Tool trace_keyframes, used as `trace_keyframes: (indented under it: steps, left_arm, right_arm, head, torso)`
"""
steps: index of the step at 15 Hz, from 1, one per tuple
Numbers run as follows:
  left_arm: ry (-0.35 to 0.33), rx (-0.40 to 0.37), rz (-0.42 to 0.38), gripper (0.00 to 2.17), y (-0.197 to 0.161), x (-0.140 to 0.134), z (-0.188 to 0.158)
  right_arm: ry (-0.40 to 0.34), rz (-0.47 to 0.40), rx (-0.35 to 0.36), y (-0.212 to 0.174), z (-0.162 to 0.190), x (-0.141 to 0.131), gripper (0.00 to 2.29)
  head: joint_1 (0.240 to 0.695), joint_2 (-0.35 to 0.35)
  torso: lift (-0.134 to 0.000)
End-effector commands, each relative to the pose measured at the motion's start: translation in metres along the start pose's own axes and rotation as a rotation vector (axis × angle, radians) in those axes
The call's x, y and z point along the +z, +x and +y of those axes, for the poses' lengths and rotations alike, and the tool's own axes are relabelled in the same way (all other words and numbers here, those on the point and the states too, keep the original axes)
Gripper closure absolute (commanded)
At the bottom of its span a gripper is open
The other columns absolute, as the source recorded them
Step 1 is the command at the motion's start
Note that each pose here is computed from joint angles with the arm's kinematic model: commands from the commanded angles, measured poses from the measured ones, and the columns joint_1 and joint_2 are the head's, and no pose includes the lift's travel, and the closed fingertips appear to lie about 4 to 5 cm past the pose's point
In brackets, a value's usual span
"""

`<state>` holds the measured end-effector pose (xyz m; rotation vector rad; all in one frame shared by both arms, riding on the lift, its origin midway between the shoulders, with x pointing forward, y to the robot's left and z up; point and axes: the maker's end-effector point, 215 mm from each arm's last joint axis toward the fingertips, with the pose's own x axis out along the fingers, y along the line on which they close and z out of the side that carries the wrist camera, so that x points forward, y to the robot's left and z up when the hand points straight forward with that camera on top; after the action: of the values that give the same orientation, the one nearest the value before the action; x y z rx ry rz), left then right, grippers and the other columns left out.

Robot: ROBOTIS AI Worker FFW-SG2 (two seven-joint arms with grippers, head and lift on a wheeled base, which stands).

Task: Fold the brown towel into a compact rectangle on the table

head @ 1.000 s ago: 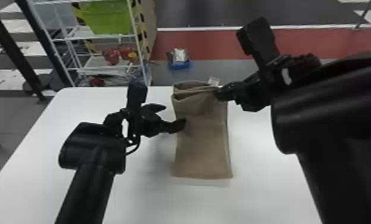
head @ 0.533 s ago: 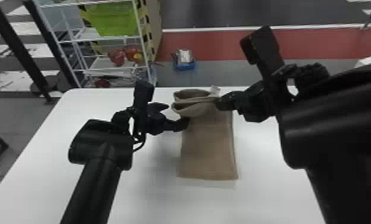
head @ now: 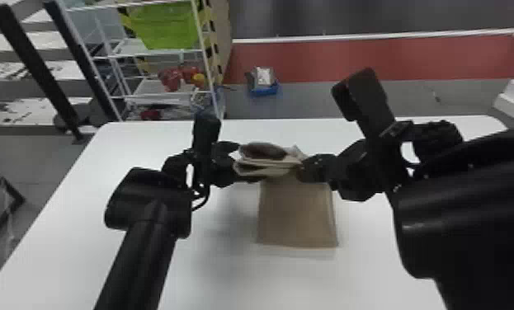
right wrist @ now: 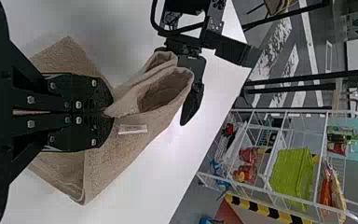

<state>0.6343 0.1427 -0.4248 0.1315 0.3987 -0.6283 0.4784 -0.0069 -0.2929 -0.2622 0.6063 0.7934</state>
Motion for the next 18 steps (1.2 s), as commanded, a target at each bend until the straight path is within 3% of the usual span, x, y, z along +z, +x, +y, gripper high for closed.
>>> trace_keyframes:
  steps: [1, 10, 18]
  left_arm:
    - [-0.001, 0.0, 0.0, 0.04, -0.002, -0.004, -0.002]
    - [0.042, -0.026, -0.033, 0.04, -0.026, -0.004, -0.019]
    - [0.045, -0.049, -0.02, 0.04, -0.018, -0.004, -0.03]
  right_arm:
    - [0.006, -0.012, 0.004, -0.004, 0.002, 0.001, 1.29]
    - [0.021, -0.004, -0.026, -0.021, -0.035, -0.015, 1.29]
    - [0.002, -0.052, -0.003, -0.039, -0.028, -0.004, 1.29]
  head:
    - [0.695, 0.132]
    - [0.695, 0.11]
    - [0.695, 0.093]
  torso:
    - [-0.134]
    - [-0.134]
    - [-0.134]
